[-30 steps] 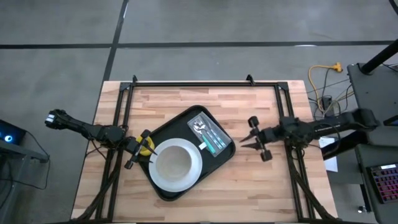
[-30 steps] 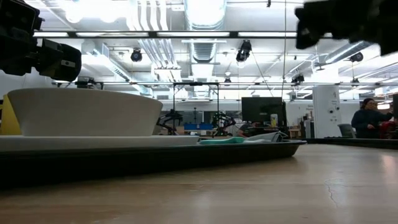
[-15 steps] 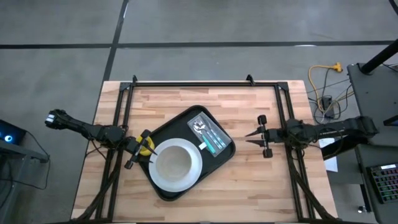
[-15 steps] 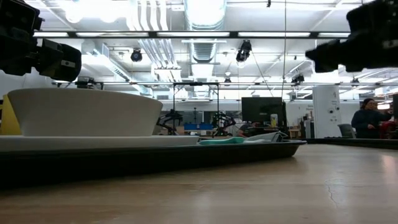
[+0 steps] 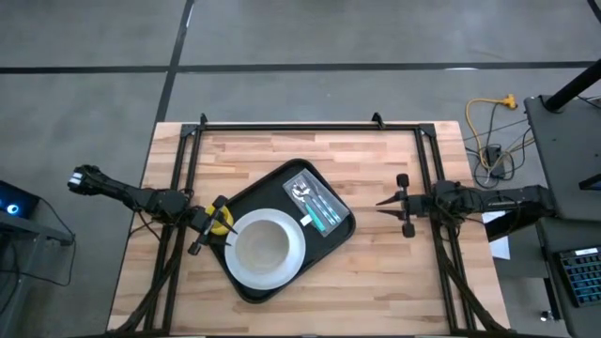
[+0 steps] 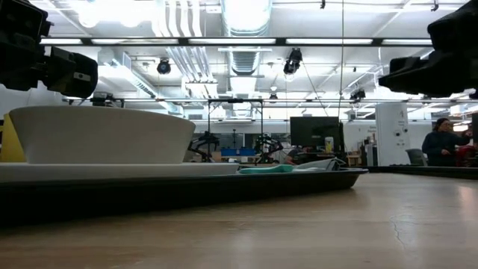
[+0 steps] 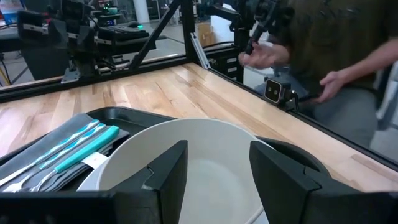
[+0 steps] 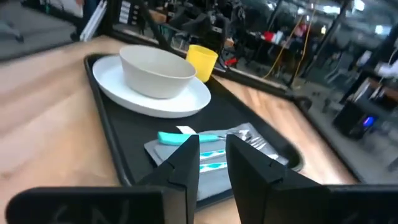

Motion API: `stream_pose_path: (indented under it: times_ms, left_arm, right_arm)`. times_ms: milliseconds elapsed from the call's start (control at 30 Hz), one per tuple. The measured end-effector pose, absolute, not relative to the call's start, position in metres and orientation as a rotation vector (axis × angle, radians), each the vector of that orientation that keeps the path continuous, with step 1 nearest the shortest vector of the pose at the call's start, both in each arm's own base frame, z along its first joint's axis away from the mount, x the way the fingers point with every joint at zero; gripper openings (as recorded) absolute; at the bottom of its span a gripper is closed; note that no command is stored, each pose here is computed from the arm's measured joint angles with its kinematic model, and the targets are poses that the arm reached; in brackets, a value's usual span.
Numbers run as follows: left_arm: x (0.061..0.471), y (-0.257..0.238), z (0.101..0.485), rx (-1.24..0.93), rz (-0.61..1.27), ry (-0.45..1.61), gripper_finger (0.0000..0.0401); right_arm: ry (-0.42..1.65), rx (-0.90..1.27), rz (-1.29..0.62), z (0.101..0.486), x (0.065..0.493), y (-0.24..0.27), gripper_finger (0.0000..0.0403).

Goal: Set up tray
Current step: Return to Home Position

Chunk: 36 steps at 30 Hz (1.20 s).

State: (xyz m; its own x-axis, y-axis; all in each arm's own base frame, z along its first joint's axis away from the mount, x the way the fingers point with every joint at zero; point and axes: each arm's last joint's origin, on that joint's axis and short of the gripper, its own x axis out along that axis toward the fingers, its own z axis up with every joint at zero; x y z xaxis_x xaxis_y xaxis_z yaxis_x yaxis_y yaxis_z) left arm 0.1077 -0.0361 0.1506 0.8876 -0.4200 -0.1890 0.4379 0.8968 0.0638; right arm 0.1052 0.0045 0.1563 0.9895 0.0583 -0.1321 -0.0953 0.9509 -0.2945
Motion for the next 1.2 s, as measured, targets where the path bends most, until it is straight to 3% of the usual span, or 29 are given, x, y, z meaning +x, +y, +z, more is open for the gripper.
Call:
stream_pose_path:
  times_ms: [200,733,1200]
  left_arm:
    - [0.1077,-0.0361,0.1508,0.106,-0.447,0.172,0.0159]
    - [0.1077,-0.0361,0.1507,0.106,-0.447,0.172,0.0159]
    - [0.1077,-0.0361,0.1509,0.105,-0.447,0.171,0.0159]
  right_arm:
    - [0.136,-0.426,0.09,0.1548,0.1061,0.0045,0.0079]
    - [0.148,-0.37,0.088,0.1539,0.1067,0.0046,0.0068]
    - [0.148,-0.372,0.089,0.1539,0.1067,0.0046,0.0085]
